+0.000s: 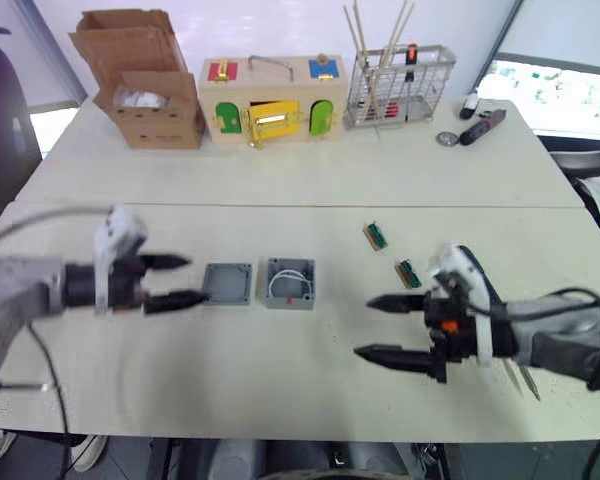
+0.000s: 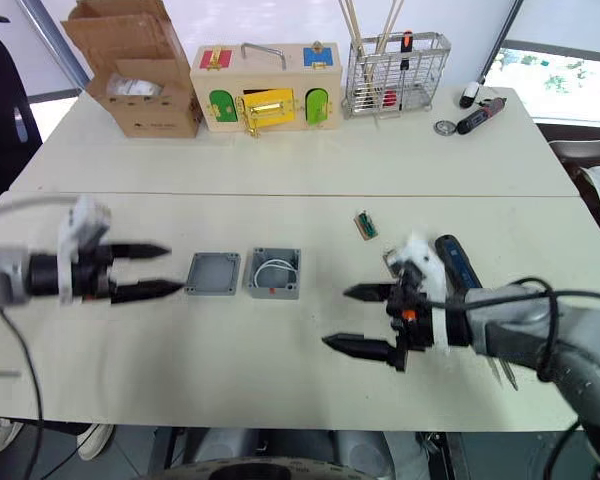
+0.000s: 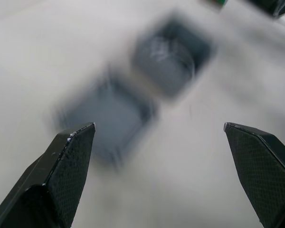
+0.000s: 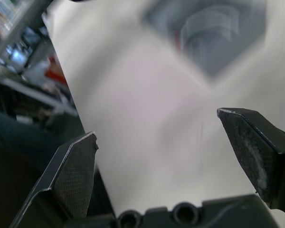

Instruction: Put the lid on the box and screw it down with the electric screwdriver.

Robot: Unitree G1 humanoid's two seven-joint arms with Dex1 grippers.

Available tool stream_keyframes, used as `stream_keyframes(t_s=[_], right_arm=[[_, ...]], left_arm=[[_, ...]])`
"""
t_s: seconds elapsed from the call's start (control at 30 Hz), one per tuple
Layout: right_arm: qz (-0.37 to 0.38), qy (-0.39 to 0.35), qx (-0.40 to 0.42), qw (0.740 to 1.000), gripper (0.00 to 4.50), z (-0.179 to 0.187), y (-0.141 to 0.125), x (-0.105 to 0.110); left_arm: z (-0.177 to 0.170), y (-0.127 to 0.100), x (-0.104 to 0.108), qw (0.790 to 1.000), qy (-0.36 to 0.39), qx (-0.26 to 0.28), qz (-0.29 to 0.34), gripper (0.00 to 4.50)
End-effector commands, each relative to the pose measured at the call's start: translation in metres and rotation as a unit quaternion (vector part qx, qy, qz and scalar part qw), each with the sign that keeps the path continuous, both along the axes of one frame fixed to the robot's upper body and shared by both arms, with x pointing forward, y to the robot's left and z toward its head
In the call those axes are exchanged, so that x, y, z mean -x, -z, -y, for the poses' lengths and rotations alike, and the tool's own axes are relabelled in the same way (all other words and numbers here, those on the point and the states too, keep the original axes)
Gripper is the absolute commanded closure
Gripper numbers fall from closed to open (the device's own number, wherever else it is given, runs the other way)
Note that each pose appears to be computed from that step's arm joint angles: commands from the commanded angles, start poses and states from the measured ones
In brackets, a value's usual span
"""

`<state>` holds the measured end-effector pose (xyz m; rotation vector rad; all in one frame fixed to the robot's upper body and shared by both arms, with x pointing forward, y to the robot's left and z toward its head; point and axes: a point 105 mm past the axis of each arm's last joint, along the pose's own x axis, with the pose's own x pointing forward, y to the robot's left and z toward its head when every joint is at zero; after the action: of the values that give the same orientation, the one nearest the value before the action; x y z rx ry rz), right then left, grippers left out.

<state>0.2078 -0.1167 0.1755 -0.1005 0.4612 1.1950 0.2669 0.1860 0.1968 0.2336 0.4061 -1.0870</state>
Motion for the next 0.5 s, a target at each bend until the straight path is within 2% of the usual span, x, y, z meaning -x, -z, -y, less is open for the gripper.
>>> stream_keyframes(t_s=[0.03, 0.1, 0.17, 0.3, 0.5], right_arm=[[0.012, -0.015, 0.009, 1.0, 0.0, -0.006, -0.008, 0.002], [0.041, -0.013, 0.055, 0.998, 0.0, -0.008, -0.002, -0.003], [0.059, -0.001, 0.078, 0.995, 0.0, -0.008, 0.003, -0.009], [0.074, 0.022, 0.094, 0.993, 0.0, -0.008, 0.01, -0.018], [0.085, 0.042, 0.086, 0.992, 0.0, -0.013, 0.015, -0.019]], left_arm=[[0.022, -0.003, 0.002, 0.996, 0.079, -0.031, -0.013, 0.05], [0.053, -0.005, -0.006, 0.984, 0.165, -0.063, 0.01, 0.05], [0.073, -0.002, -0.012, 0.973, 0.213, -0.087, 0.018, 0.05], [0.095, 0.013, -0.021, 0.956, 0.264, -0.125, 0.038, 0.05], [0.103, 0.037, -0.014, 0.94, 0.305, -0.146, 0.035, 0.05]])
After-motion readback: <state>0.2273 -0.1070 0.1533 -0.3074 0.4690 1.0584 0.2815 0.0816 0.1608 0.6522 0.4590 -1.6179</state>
